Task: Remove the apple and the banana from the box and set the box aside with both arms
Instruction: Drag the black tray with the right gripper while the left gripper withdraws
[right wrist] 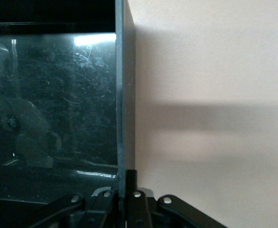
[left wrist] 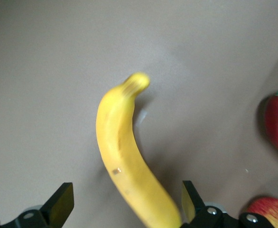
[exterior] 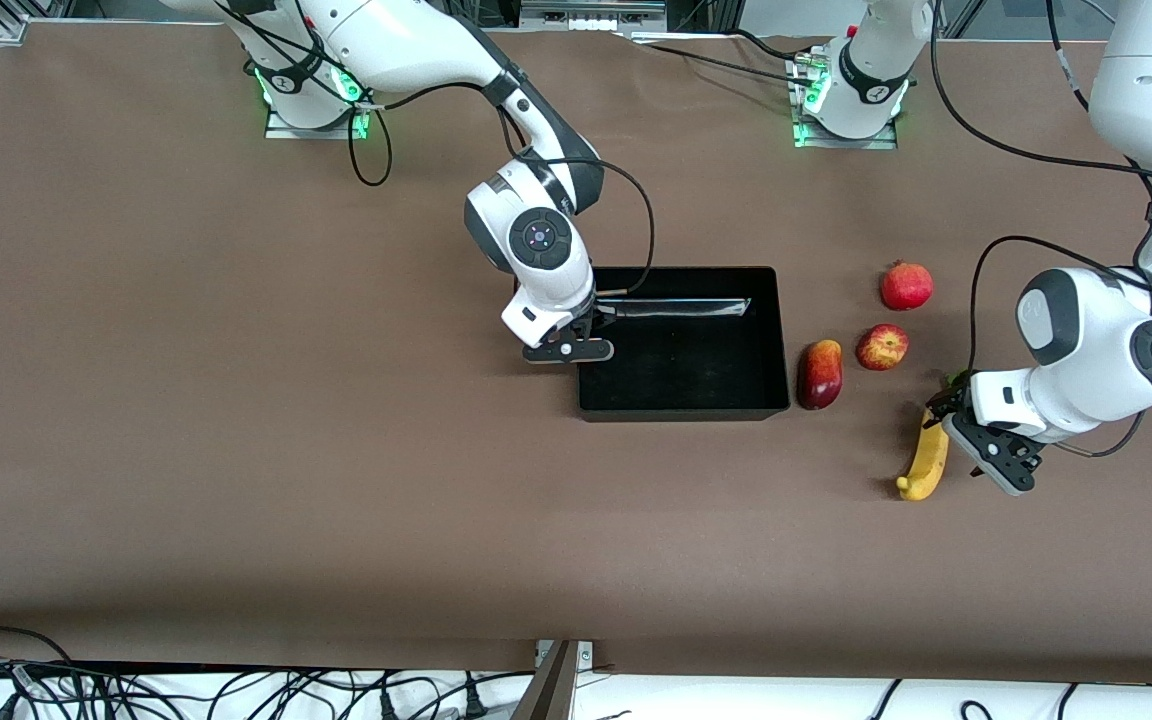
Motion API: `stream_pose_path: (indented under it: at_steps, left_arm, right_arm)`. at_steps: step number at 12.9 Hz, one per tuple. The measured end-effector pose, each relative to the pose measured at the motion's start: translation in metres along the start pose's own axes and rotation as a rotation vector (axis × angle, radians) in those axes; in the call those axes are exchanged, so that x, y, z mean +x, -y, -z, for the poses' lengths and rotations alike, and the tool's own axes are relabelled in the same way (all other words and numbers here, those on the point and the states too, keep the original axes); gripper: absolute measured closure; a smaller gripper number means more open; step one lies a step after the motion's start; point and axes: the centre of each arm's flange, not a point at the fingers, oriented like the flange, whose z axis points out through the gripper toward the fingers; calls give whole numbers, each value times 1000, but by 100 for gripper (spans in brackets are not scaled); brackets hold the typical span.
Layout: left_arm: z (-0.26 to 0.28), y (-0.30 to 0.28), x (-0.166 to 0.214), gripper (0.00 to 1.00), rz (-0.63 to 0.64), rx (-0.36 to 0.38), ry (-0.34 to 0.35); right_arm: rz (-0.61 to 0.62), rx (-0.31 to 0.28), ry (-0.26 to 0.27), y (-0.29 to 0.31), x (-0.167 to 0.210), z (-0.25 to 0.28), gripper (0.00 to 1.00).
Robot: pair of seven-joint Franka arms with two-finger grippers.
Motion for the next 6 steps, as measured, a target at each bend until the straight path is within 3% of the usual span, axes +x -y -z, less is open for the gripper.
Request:
stream_pose_path:
  at_steps: [3,6]
  left_arm:
    - [53,-9,0,0,64,-28,60]
    - [140,-29,0,0,123,-13,112]
  right_arm:
    - [-28,-77,17,-42,27,65,96]
    - [-56,-165,80,-134,58,144,96]
